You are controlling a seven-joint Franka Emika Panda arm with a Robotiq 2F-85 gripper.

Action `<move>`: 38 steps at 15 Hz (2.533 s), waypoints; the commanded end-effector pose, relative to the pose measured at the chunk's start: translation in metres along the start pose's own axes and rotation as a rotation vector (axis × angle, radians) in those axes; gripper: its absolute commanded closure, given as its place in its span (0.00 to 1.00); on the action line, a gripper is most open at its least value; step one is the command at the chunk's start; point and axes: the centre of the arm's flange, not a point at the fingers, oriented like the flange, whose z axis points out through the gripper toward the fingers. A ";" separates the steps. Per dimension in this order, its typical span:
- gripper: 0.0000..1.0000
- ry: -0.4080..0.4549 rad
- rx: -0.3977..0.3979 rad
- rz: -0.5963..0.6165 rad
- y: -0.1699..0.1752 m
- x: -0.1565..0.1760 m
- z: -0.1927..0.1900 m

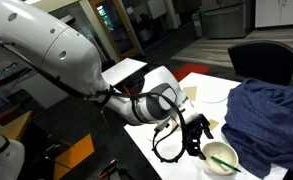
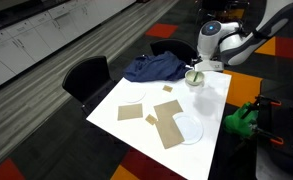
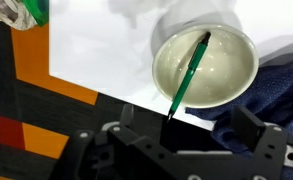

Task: Remove the pen from the bowl and put it on the table

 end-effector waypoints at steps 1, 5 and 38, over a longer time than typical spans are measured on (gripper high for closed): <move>0.00 -0.003 -0.021 0.068 -0.002 0.002 0.002; 0.04 -0.025 -0.034 0.141 -0.004 0.002 0.013; 0.50 -0.010 -0.063 0.340 -0.042 -0.005 0.091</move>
